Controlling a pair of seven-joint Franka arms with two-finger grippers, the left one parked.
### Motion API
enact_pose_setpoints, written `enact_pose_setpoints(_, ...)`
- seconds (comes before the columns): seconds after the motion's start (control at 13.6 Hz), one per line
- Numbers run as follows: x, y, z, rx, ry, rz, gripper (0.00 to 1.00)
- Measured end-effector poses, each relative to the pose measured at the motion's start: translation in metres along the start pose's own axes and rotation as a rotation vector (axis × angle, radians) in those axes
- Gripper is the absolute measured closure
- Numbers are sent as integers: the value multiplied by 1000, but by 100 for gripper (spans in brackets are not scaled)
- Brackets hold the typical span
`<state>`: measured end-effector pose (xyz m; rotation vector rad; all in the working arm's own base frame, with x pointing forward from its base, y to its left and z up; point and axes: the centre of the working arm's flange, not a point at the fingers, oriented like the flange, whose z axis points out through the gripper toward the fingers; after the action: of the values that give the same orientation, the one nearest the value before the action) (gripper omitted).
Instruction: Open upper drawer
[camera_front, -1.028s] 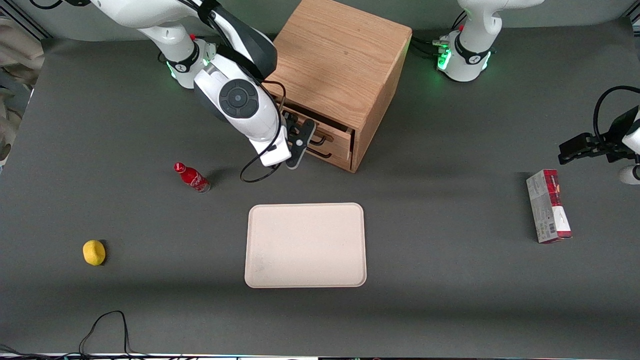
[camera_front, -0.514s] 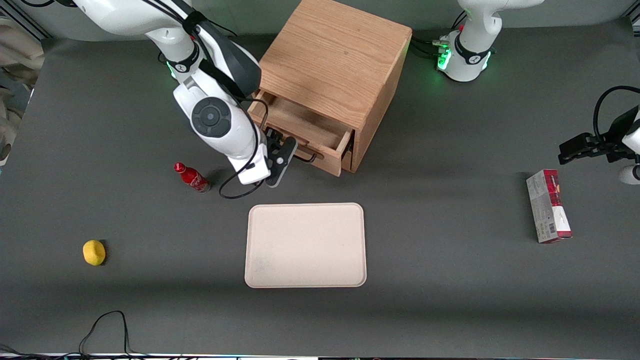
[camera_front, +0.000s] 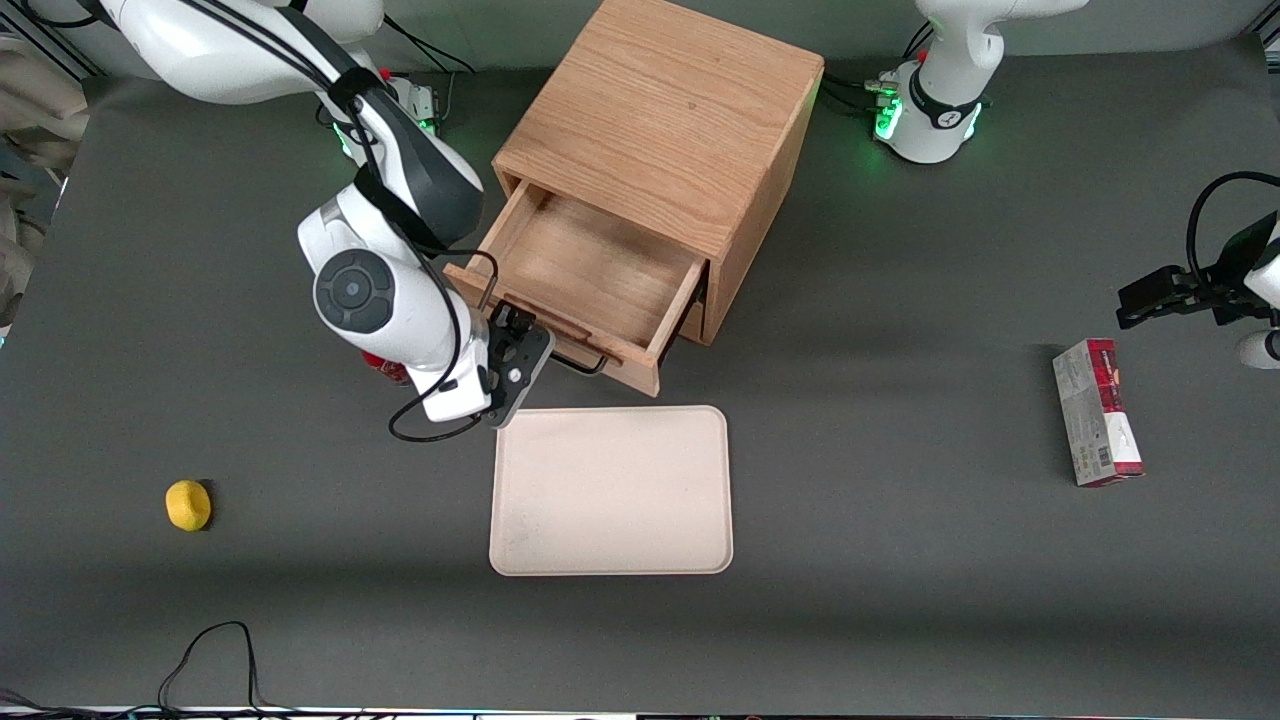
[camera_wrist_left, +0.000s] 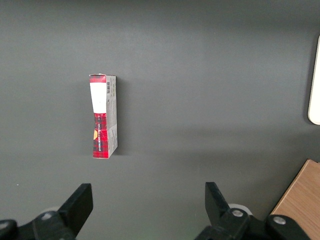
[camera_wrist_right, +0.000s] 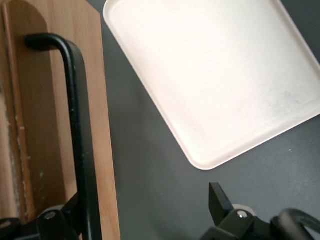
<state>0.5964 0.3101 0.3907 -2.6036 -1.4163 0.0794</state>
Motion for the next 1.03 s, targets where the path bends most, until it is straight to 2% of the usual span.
enact_pose_setpoints(0.81, -15, 59, -34, -46, 33, 91, 0)
enact_pose_setpoints(0.88, -16, 64, -36, -63, 30, 90, 0)
enact_pose_setpoints(1.03, -18, 78, -52, -137, 29, 85, 0)
